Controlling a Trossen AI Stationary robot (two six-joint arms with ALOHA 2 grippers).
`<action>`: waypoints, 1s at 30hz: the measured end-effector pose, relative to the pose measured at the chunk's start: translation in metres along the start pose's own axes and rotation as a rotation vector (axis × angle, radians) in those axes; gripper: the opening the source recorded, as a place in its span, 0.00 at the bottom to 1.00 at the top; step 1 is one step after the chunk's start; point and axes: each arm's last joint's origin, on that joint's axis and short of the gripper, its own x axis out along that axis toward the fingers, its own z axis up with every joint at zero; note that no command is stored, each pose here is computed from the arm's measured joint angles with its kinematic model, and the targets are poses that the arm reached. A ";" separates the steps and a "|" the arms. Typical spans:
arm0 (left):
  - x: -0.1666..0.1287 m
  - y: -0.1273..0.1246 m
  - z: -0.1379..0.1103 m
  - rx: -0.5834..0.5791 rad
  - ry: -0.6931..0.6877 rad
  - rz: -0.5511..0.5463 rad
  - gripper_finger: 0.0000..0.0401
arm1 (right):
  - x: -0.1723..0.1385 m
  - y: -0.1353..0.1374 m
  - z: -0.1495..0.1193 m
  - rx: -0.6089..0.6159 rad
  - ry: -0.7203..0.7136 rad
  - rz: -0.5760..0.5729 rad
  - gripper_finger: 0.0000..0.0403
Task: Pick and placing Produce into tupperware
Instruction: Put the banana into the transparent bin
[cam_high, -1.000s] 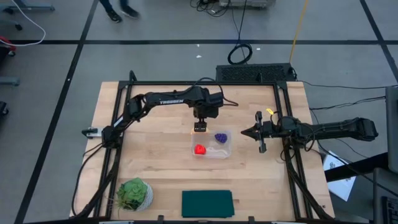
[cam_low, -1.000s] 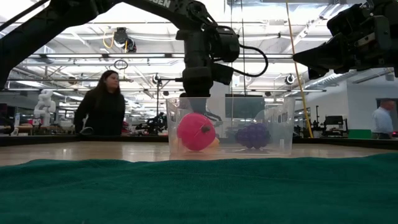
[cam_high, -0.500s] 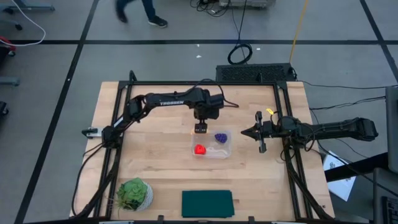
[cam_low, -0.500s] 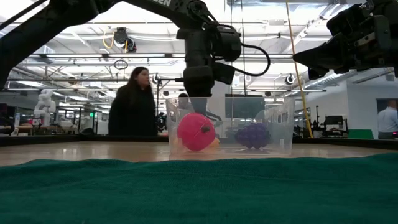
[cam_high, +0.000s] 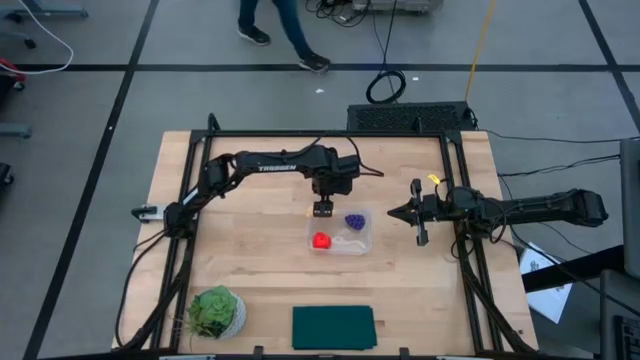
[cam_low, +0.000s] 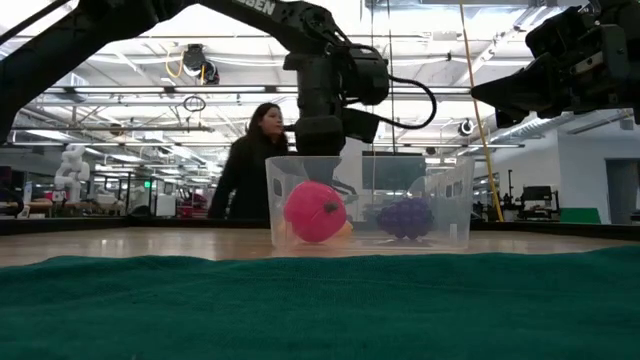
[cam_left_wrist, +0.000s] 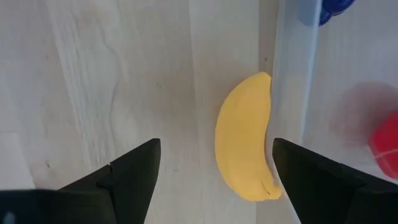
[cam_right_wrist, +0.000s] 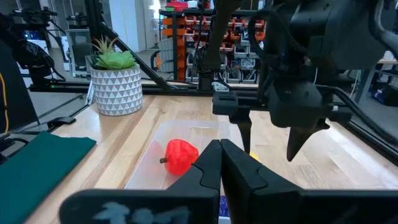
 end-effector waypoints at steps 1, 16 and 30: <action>0.002 0.000 -0.001 0.000 0.002 0.000 0.78 | 0.000 0.000 0.000 0.000 0.000 0.000 0.00; 0.004 0.001 -0.002 0.000 0.009 -0.001 0.78 | 0.000 0.000 0.000 -0.002 0.000 0.000 0.00; 0.005 -0.013 0.000 0.025 0.025 -0.012 0.78 | 0.000 0.000 0.000 -0.003 0.001 0.000 0.00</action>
